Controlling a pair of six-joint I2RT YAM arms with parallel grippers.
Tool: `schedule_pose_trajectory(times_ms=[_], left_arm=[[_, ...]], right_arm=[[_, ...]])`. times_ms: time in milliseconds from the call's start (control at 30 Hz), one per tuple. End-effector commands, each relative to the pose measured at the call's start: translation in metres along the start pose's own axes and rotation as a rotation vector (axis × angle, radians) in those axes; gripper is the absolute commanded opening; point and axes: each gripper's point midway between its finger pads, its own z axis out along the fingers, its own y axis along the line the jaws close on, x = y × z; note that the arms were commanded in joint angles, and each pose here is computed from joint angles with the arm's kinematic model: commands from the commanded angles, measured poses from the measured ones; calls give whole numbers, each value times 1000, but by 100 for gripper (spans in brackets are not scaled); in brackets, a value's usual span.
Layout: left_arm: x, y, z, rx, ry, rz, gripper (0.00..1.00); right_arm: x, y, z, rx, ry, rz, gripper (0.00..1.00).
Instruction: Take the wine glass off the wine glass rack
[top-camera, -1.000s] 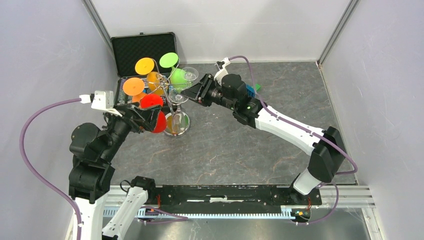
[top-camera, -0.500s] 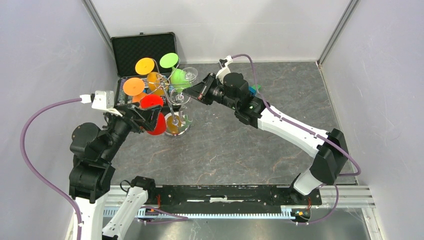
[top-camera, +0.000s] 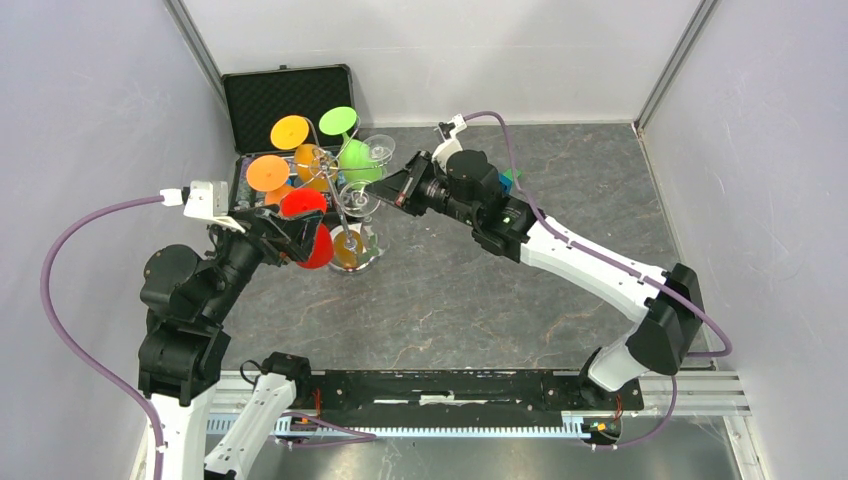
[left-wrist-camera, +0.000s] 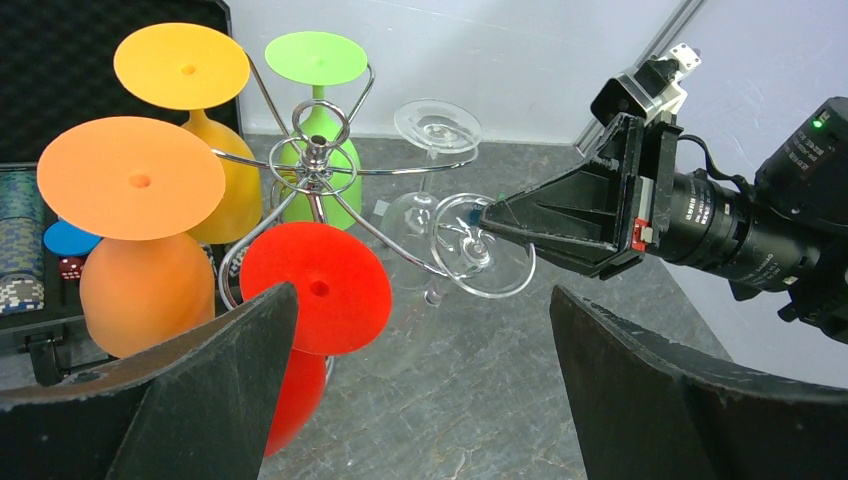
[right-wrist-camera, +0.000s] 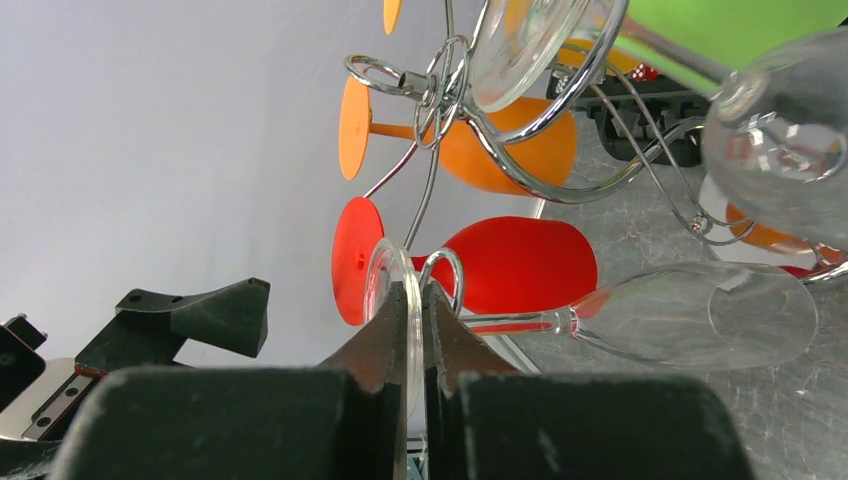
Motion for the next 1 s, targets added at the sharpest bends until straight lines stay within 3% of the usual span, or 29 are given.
schedule_pose_trajectory(times_ms=[0,633,967], left_arm=[[-7,-2,4,14,-24,27,100],[-7,-1,2,10,-25,31,100],[-8,-2,0,8,-29,24,100]], right_arm=[[-6,45,-15,-97,-26,-18,0],[-3,56,22,-121,-27,-3,0],[-38,48,23,-102,-172,4,0]])
